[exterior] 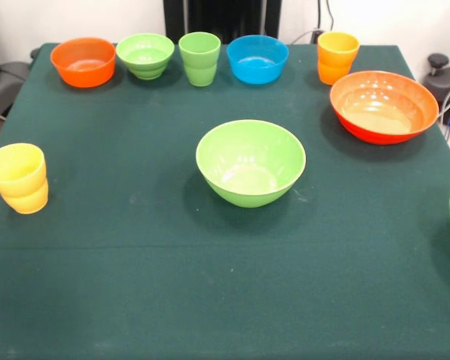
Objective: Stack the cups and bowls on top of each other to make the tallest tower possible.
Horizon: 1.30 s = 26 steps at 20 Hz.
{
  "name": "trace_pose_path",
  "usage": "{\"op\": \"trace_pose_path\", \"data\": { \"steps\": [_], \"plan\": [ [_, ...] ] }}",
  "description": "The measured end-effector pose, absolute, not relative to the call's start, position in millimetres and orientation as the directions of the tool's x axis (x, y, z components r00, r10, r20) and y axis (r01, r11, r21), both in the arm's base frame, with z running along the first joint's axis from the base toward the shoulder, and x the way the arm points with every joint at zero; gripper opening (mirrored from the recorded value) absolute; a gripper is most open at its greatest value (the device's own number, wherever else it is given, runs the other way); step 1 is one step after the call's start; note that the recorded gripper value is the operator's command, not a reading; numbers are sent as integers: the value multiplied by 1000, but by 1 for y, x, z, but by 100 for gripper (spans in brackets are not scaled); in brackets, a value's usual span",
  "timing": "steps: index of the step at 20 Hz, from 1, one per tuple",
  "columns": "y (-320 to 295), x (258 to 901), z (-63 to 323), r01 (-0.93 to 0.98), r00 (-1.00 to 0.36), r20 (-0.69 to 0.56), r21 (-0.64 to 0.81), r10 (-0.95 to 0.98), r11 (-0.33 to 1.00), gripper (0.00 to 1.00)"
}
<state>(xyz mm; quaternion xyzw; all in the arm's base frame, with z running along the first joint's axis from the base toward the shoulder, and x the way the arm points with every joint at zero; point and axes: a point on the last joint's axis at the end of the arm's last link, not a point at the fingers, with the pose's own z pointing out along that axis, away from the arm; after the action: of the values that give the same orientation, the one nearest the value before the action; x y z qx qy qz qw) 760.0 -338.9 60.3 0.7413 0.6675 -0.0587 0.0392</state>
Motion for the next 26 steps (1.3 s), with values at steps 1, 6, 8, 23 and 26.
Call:
{"op": "trace_pose_path", "data": {
  "steps": [1,6,8,23,26],
  "plan": [
    [-338,761,55,995,98,-139,-22,985,-102,100],
    [-336,761,43,995,90,-136,-31,987,-95,100],
    [-335,759,38,995,90,-134,-36,987,-96,100],
    [-335,755,11,996,85,-150,-27,985,-90,100],
    [-336,756,9,996,84,-158,-16,984,-88,100]
  ]
}}
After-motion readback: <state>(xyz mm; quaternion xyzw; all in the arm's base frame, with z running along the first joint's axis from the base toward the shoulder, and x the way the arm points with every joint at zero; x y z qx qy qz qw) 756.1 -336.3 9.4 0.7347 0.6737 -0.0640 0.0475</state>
